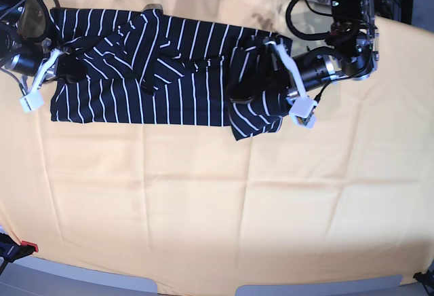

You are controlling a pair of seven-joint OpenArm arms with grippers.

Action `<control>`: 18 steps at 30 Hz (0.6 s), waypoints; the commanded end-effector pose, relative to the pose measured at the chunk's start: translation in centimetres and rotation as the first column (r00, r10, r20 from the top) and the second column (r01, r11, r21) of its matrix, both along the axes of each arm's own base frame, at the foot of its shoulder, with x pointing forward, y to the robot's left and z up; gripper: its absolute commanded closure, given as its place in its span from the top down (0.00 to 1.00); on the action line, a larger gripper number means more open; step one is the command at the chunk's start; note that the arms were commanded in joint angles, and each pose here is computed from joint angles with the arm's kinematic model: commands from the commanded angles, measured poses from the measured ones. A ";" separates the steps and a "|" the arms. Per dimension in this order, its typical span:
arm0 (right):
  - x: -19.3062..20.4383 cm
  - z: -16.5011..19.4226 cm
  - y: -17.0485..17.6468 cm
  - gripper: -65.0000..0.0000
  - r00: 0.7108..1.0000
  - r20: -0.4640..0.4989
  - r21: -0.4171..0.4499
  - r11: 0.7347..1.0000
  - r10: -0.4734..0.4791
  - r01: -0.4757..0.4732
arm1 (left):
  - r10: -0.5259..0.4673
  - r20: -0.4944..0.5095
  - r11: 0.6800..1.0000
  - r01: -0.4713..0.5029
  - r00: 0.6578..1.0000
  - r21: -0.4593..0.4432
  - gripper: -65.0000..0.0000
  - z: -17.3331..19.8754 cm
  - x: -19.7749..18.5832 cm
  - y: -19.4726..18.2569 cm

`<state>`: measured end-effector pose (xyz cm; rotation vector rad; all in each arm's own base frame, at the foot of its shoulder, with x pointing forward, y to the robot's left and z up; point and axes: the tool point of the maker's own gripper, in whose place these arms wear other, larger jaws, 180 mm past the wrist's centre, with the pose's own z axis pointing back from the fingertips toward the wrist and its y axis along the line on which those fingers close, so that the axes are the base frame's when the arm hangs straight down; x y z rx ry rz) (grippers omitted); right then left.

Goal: Fold the T-shirt properly
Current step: 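Lift the strip end with the left gripper and fold it toward the right gripper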

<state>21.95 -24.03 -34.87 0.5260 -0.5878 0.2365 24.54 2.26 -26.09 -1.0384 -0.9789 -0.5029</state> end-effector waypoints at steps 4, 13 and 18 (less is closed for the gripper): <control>0.7 1.2 -0.4 0.16 0.999 0.039 -0.009 1.000 0.009 -0.009 | -0.008 0.043 0.997 0.011 0.999 -0.075 0.12 1.8 0.1 -1.2; 0.8 1.4 -0.3 0.16 0.999 0.047 0.003 1.000 0.009 -0.009 | -0.091 0.017 0.996 0.091 0.996 -0.008 0.59 0.1 -1.4 -3.5; 0.8 1.6 -0.1 0.16 0.999 0.053 0.017 1.000 0.010 -0.011 | -0.158 -0.010 0.987 0.158 0.987 0.002 0.59 -0.8 -2.9 -5.4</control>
